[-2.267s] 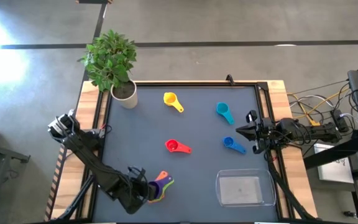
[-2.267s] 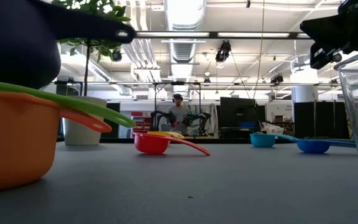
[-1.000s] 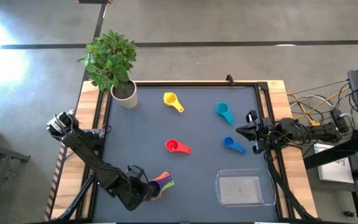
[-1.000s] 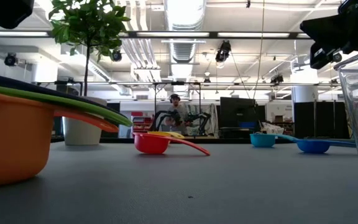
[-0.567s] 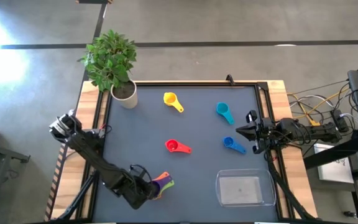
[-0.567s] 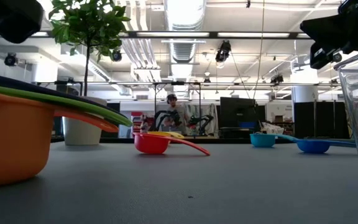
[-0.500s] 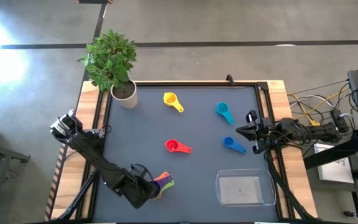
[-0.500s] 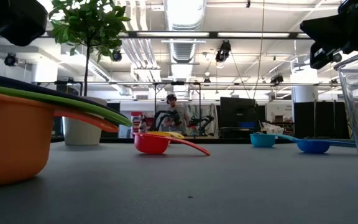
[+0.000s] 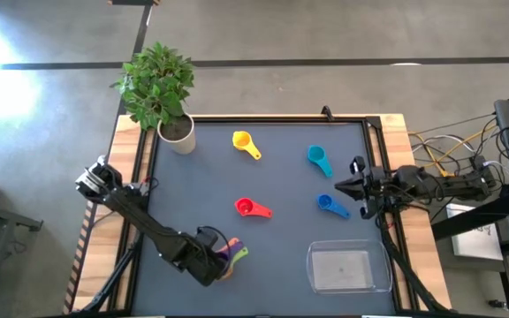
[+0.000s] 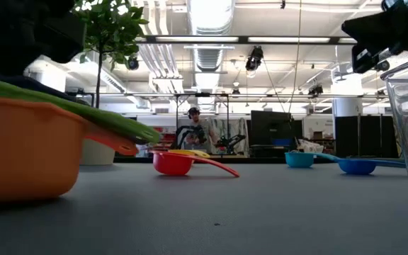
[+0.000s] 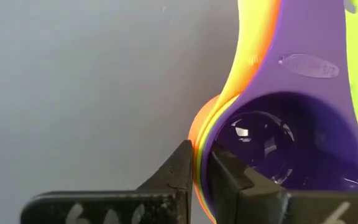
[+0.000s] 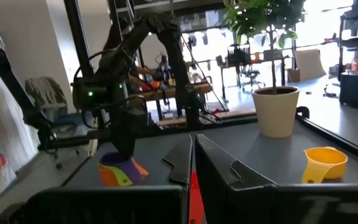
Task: Nest measuring cups in basket
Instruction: Move the stacked nesting measuring cups to the top middle of the table
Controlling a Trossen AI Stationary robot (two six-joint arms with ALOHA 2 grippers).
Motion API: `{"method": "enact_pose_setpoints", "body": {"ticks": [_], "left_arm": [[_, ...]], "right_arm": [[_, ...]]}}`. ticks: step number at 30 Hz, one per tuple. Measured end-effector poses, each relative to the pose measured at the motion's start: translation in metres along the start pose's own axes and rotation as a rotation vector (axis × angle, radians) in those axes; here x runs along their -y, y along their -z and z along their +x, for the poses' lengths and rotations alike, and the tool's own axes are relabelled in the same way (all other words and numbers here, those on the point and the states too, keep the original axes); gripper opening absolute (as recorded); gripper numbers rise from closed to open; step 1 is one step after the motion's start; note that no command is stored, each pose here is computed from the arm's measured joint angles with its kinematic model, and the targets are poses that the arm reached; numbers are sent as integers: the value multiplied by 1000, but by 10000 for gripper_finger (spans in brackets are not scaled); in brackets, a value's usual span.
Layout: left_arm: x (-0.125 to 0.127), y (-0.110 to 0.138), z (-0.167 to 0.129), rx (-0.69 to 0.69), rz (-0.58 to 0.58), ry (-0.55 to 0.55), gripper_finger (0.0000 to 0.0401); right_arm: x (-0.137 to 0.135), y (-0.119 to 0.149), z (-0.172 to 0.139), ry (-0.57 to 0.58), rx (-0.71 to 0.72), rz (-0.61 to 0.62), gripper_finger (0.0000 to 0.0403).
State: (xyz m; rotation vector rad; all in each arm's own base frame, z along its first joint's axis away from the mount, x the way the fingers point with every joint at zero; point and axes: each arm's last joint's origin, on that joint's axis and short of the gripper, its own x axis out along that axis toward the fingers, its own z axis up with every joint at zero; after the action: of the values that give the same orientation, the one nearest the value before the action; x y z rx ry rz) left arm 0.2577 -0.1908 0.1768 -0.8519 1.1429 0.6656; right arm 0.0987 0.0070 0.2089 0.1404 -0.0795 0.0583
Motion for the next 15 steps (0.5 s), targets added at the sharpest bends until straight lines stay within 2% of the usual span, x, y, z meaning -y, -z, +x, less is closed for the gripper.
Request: {"method": "enact_pose_setpoints", "body": {"ticks": [5, 9, 15], "left_arm": [[-2, -9, 3, 4, 64, -14, 8], [-5, -17, 6, 8, 141, -25, 8], [-11, -36, 10, 43, 269, -84, 8]], "right_arm": [[-4, -24, 12, 7, -77, -57, 9], [-5, -26, 43, 13, -257, -109, 11], [-8, -35, 87, -16, -385, -178, 47]]}}
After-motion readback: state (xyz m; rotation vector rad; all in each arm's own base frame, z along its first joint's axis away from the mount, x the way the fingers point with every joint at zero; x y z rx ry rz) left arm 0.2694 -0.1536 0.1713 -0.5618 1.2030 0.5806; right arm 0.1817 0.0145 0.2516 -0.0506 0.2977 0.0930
